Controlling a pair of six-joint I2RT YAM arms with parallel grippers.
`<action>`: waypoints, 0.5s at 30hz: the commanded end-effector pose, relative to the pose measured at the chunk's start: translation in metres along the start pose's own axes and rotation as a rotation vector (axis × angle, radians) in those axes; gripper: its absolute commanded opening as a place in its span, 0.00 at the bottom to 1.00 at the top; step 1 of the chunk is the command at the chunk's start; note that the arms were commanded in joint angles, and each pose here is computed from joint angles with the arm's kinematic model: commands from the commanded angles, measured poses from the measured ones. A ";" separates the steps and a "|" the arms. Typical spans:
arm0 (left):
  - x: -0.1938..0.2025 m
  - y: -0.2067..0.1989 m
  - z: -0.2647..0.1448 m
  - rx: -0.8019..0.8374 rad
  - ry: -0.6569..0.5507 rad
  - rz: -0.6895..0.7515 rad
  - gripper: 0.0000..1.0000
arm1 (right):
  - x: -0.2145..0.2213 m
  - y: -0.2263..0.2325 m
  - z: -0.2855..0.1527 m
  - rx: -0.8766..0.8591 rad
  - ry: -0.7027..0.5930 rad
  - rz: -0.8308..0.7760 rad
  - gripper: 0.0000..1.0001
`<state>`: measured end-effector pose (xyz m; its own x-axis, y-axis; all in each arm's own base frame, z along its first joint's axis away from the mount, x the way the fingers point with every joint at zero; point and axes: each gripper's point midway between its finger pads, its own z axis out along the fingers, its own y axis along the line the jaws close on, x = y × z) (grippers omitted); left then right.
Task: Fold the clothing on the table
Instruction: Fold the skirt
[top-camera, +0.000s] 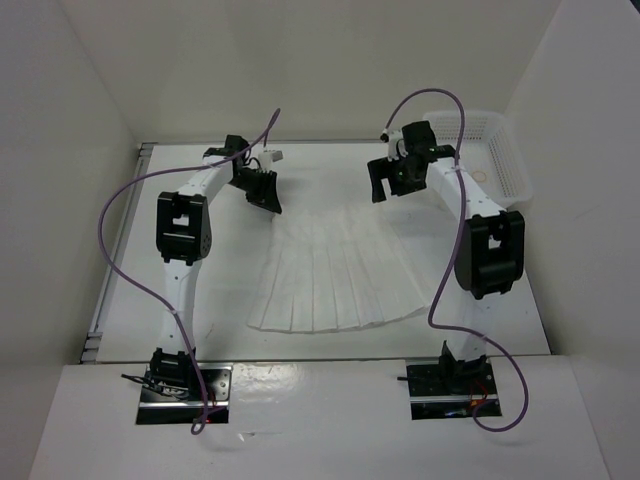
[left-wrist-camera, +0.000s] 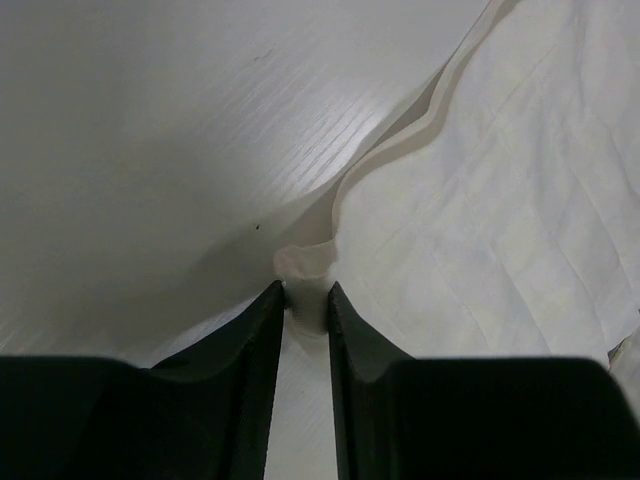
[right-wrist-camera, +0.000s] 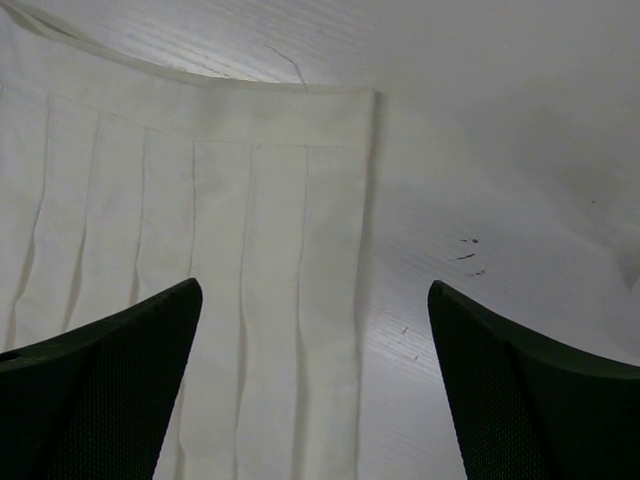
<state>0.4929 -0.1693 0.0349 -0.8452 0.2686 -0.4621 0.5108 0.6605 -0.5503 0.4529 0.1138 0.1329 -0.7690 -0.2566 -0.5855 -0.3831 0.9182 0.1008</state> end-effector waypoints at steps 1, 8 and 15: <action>0.004 -0.005 0.007 0.054 0.008 0.014 0.29 | -0.013 0.004 0.002 -0.021 -0.023 -0.011 0.98; -0.005 -0.003 0.004 0.030 -0.003 0.021 0.25 | 0.003 0.001 0.034 -0.068 0.032 0.005 0.93; -0.006 0.004 -0.001 -0.027 0.004 0.037 0.25 | 0.002 -0.036 0.054 -0.139 0.035 0.095 0.70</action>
<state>0.4947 -0.1680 0.0312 -0.8500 0.2715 -0.4514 0.5035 0.6705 -0.5449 0.4724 0.1099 0.0706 -0.8392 -0.2242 -0.4954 -0.3762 0.8972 0.2313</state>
